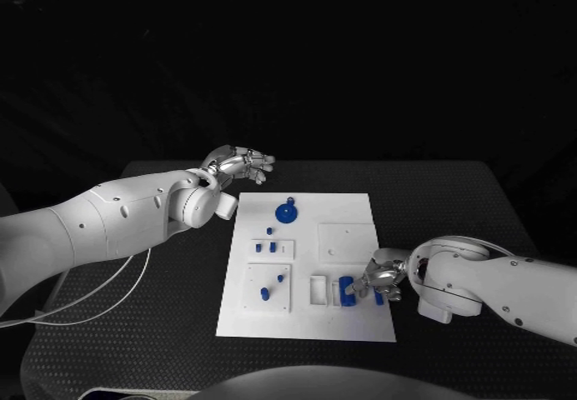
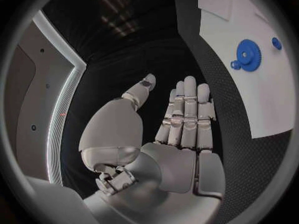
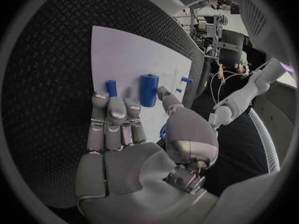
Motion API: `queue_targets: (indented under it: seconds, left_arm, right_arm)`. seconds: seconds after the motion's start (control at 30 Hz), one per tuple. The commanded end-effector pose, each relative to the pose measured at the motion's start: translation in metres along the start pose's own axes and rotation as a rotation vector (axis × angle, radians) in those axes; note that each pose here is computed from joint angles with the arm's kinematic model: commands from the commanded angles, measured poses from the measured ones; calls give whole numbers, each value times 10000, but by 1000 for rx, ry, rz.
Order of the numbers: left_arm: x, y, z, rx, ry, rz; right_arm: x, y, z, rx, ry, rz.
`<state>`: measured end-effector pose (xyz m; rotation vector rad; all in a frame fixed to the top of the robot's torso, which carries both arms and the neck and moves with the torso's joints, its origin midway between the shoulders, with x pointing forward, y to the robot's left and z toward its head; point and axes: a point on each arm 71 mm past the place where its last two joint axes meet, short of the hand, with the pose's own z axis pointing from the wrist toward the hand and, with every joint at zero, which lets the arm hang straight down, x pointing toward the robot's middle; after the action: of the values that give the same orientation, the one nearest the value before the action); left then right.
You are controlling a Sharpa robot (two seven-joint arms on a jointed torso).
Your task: Assemble the parts on the task board
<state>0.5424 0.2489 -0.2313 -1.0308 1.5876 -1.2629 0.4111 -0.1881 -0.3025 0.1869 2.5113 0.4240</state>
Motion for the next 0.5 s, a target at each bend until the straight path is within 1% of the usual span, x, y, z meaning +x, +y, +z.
queue_targets:
  seconds: [0.03, 0.27, 0.5]
  left_arm:
    - [22, -15, -1, 12, 17, -12]
    - [22, -16, -6, 11, 21, -13]
    - [20, -15, -8, 10, 21, -13]
  right_arm:
    - [32, 21, 35, 8, 5, -47]
    - [93, 80, 122, 13, -5, -64]
    - [113, 170, 138, -9, -18, -62]
